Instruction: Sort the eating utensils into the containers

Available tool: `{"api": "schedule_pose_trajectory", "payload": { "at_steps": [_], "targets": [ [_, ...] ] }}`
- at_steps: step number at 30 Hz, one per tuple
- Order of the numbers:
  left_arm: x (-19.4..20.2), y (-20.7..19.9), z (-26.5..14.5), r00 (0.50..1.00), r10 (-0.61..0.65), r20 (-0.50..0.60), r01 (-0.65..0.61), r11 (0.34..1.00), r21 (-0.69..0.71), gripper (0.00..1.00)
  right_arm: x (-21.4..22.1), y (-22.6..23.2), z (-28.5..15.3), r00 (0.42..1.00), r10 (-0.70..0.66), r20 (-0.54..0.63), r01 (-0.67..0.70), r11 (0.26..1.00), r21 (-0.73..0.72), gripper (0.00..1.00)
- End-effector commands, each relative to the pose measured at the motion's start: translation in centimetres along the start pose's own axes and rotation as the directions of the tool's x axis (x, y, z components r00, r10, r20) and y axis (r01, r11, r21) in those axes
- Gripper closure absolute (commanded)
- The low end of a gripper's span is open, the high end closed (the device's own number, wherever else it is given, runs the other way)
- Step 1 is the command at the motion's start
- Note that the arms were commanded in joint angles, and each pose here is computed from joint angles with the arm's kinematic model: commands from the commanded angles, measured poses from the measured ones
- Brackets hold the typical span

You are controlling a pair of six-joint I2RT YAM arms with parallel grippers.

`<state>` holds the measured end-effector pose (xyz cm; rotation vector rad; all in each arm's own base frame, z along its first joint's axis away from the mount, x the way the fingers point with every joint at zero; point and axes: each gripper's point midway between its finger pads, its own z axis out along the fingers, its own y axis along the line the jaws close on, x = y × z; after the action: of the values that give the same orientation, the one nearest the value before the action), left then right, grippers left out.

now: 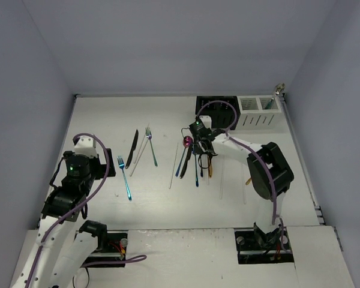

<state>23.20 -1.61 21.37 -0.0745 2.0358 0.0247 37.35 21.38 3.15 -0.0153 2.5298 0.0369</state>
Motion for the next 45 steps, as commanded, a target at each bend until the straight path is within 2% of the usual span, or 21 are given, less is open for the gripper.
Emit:
{"api": "schedule_pose_trajectory", "payload": {
  "at_steps": [1,3,5,8,11,14,18,21,24,32,35,45],
  "targets": [
    [-1.7,-0.3,0.2,0.998,-0.032,0.05,0.032,0.999,0.008,0.03,-13.3,0.3,-11.3,0.919,0.031,0.393,-0.011,0.999,-0.052,1.0],
    [-1.7,-0.2,0.2,0.998,-0.033,0.051,0.033,0.999,0.004,0.03,-16.1,-1.3,-14.1,0.877,0.011,0.48,-0.013,1.0,0.001,1.0],
    [-1.7,-0.2,0.2,0.998,-0.031,0.049,0.031,1.0,0.002,0.03,-20.2,-4.2,-17.9,0.807,-0.018,0.59,-0.03,0.997,0.071,1.0],
    [-1.7,-0.2,0.2,0.998,-0.03,0.049,0.03,1.0,0.0,0.03,-24.3,-9.3,-20.5,0.736,0.019,0.677,-0.094,0.993,0.075,1.0],
    [-1.7,-0.1,0.2,0.998,-0.028,0.052,0.028,1.0,-0.001,0.03,-28.2,-13.7,-23.3,0.61,0.029,0.792,-0.153,0.985,0.082,1.0],
    [-1.9,-0.1,0.2,0.998,-0.029,0.057,0.03,1.0,-0.004,0.03,-29.9,-17.2,-23.8,0.533,-0.052,0.844,-0.154,0.975,0.158,1.0],
    [-2.0,0.0,0.1,0.998,-0.029,0.062,0.029,1.0,-0.009,0.03,-32.4,-22.5,-24.0,0.417,-0.079,0.906,-0.207,0.962,0.179,1.0],
    [-2.2,0.2,0.0,0.997,-0.03,0.071,0.031,0.999,-0.016,0.03,-34.0,-24.9,-22.3,0.397,-0.09,0.914,-0.224,0.956,0.191,1.0],
    [-2.3,0.2,-0.1,0.996,-0.031,0.079,0.033,0.999,-0.016,0.03,-35.0,-28.0,-20.7,0.408,-0.106,0.907,-0.243,0.945,0.22,1.0],
    [-2.9,0.4,-0.1,0.994,-0.032,0.102,0.034,0.999,-0.024,0.03,-36.0,-32.3,-14.4,0.447,-0.096,0.889,-0.268,0.934,0.236,1.0],
    [-2.9,0.3,0.0,0.994,-0.031,0.107,0.033,0.999,-0.02,0.03,-36.7,-33.1,-13.6,0.428,-0.056,0.902,-0.279,0.941,0.191,1.0],
    [-2.9,0.2,0.6,0.995,-0.025,0.097,0.027,0.999,-0.02,0.03,-37.4,-33.5,-9.1,0.442,-0.026,0.896,-0.27,0.949,0.161,1.0]
  ]
}}
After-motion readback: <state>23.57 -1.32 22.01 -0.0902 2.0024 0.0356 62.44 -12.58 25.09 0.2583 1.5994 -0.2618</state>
